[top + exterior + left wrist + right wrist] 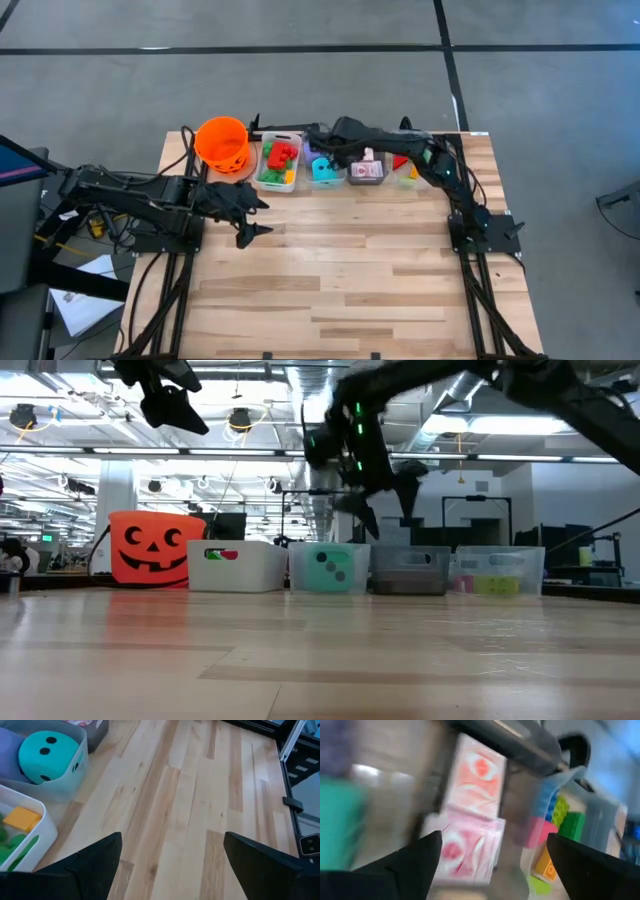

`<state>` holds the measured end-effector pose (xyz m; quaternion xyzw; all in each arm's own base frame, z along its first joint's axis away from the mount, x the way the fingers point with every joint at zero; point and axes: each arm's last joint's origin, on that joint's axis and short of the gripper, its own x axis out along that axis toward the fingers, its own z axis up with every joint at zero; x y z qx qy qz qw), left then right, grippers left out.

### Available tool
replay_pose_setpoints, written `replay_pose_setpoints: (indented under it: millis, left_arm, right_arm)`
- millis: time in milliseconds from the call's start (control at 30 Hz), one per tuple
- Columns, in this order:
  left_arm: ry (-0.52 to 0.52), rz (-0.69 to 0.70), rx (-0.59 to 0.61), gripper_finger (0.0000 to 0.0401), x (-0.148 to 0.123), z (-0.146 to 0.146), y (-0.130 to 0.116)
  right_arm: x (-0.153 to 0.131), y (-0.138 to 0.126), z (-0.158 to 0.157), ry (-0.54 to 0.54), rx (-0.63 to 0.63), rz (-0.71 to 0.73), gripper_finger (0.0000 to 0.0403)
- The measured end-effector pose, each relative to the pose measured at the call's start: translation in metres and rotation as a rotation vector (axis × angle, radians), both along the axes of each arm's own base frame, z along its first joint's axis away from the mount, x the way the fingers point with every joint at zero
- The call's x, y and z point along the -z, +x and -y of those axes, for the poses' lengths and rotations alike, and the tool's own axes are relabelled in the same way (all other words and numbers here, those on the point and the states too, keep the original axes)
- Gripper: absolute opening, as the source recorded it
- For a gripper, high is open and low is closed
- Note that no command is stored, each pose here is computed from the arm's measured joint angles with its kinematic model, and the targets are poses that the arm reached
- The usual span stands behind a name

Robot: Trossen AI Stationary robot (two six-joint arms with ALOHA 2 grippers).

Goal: Pick & Place Toys
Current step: Return to Home Position

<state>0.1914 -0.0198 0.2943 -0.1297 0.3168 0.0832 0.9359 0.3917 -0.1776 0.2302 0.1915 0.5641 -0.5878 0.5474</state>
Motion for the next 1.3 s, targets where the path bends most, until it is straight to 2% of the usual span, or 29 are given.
replay_pose_setpoints:
  millis: [167, 300, 400, 467, 567, 733, 833, 900, 967, 1067, 1133, 1233, 1300]
  left_arm:
    - [0.012, 0.021, 0.014, 0.0343, -0.002, 0.000, -0.001]
    - [-0.019, 0.117, 0.019, 0.0343, -0.015, 0.000, -0.009]
    - [-0.070, 0.208, 0.029, 0.0343, -0.028, -0.001, -0.023]
    - [-0.098, 0.266, 0.027, 0.0343, -0.036, -0.003, -0.037]
    - [-0.133, 0.371, 0.018, 0.0343, -0.049, -0.006, -0.058]
    - [-0.192, 0.600, 0.016, 0.0343, -0.071, -0.010, -0.089]
    - [-0.198, 0.722, 0.003, 0.0343, -0.082, -0.012, -0.101]
    - [-0.174, 0.751, 0.003, 0.0343, -0.085, -0.013, -0.104]
    - [-0.169, 0.757, -0.018, 0.0343, -0.085, -0.013, -0.105]
    - [-0.137, 0.741, -0.111, 0.0343, -0.083, -0.016, -0.104]
    - [-0.170, 0.727, -0.139, 0.0343, -0.081, -0.016, -0.100]
    - [-0.157, 0.704, -0.118, 0.0343, -0.080, -0.014, -0.094]
    - [-0.142, 0.688, -0.091, 0.0343, -0.079, -0.013, -0.090]
  right_arm:
    - [-0.042, 0.016, -0.063, -0.125, -0.228, 0.118, 0.0353]
    - [-0.102, 0.017, -0.141, -0.208, -0.515, 0.340, 0.0353]
    - [-0.145, -0.002, -0.202, -0.224, -0.699, 0.509, 0.0353]
    - [-0.166, -0.023, -0.234, -0.212, -0.718, 0.606, 0.0353]
    - [-0.184, -0.064, -0.269, -0.257, -0.685, 0.662, 0.0353]
    - [-0.176, -0.134, -0.306, -0.355, -0.655, 0.696, 0.0349]
    - [-0.159, -0.177, -0.315, -0.383, -0.709, 0.762, 0.0341]
    - [-0.143, -0.202, -0.316, -0.342, -0.760, 0.826, 0.0335]
    - [-0.127, -0.222, -0.316, -0.246, -0.837, 0.917, 0.0330]
    - [-0.108, -0.242, -0.309, -0.118, -0.939, 1.128, 0.0323]
    - [-0.098, -0.251, -0.302, -0.073, -1.016, 1.277, 0.0320]
    - [-0.086, -0.257, -0.287, -0.084, -1.128, 1.463, 0.0316]
    - [-0.078, -0.259, -0.274, -0.123, -1.153, 1.544, 0.0315]
